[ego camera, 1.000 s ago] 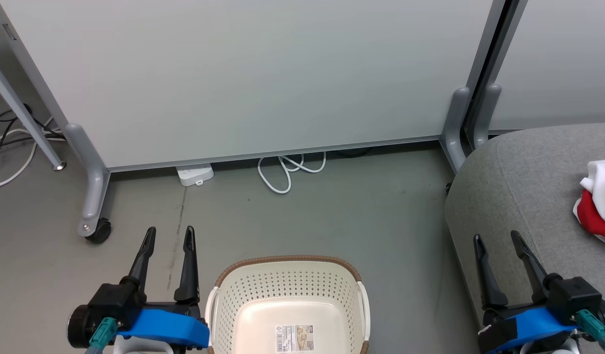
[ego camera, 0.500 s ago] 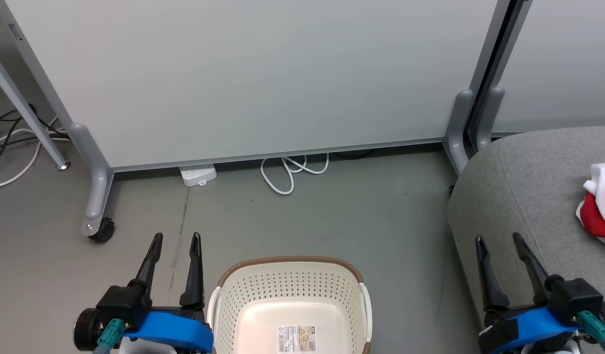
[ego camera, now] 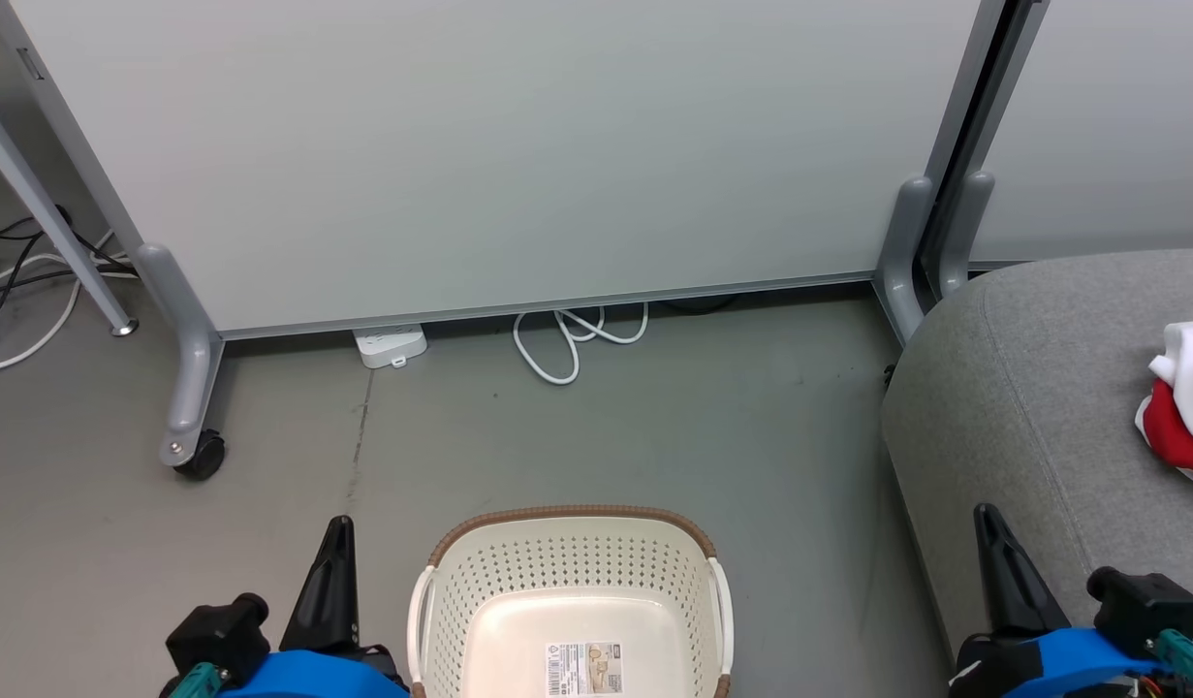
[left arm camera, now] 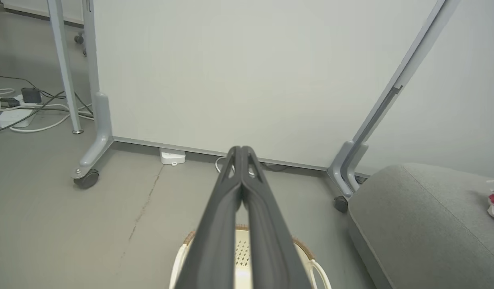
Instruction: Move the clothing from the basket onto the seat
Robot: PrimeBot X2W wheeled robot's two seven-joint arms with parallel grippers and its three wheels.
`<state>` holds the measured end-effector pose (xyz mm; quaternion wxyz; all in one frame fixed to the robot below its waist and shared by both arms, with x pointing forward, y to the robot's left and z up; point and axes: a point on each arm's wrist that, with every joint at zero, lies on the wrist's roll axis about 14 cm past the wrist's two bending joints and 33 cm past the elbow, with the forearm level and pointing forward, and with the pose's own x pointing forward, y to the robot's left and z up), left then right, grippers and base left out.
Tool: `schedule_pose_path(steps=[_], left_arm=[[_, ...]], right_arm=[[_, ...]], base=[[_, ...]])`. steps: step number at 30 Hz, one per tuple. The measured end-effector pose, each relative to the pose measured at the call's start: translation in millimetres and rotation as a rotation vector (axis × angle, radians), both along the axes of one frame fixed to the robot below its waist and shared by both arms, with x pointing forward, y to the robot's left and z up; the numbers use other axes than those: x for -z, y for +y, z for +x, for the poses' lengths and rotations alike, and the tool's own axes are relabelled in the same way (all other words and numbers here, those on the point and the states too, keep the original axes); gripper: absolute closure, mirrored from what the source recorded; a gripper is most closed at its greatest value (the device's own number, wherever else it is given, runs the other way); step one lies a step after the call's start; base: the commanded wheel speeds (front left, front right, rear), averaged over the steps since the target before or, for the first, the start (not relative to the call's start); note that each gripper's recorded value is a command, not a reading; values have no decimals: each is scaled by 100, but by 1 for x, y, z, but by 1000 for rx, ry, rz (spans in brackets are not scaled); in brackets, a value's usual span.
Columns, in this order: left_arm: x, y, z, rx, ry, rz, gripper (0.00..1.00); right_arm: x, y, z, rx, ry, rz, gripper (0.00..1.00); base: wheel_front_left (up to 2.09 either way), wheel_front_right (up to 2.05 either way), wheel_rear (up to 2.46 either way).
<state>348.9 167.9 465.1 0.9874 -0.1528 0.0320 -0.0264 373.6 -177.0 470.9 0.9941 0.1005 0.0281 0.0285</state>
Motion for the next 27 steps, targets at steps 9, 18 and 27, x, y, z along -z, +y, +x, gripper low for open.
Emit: schedule_pose_path(steps=[9,18,27], left_arm=[[0,7,2,-43,22,-152,100],[-4,15,8,-80,26,-292,100],[-5,18,10,-101,37,-419,100]], right_arm=[[0,-6,1,44,20,165,100],[-1,-10,2,76,33,313,100],[-3,-13,4,98,42,452,100]], base=[[0,0,0],[0,0,0],[0,0,0]])
